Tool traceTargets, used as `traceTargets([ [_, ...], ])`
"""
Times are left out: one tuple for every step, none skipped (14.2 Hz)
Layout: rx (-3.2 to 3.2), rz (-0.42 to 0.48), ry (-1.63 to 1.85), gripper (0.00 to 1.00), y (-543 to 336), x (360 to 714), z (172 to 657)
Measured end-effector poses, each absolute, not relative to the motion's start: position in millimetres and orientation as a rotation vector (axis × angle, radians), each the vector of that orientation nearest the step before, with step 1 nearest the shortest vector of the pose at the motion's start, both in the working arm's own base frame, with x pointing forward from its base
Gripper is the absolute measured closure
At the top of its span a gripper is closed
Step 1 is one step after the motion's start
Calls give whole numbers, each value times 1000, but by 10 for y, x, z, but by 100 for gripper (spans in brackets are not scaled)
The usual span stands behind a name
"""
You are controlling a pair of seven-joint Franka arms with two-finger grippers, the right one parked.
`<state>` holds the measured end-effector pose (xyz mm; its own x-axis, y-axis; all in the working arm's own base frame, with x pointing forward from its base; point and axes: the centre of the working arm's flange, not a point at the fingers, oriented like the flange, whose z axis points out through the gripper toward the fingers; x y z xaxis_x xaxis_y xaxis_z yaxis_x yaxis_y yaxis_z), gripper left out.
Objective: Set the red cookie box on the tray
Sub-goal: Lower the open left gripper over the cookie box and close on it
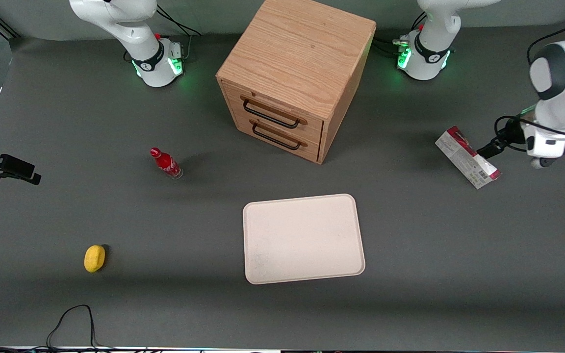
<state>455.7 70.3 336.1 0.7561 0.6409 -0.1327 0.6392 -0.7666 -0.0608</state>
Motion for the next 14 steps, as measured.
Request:
traceTargets([
  [-2932, 218, -1075, 0, 716, 4497, 3174],
  [-2933, 213, -1072, 0, 740, 4457, 3005],
  [-2935, 216, -1063, 0, 775, 4434, 2857],
  [-2935, 221, -1062, 0, 831, 4420, 2727],
  [-2934, 218, -1065, 0, 891, 4415, 2606],
  [-2933, 210, -1069, 0, 936, 4417, 2495],
  [-2932, 204, -1069, 0, 957, 4419, 2398],
  [-2931, 204, -1069, 0, 960, 4414, 2312],
  [-2929, 210, -1067, 0, 956, 4407, 2244],
  [-2928, 215, -1065, 0, 952, 4402, 2203],
  [-2928, 218, -1064, 0, 949, 4400, 2185],
  [-2928, 219, -1063, 0, 945, 4400, 2181],
  [-2929, 219, -1062, 0, 942, 4401, 2182],
  [-2929, 219, -1060, 0, 937, 4402, 2181],
])
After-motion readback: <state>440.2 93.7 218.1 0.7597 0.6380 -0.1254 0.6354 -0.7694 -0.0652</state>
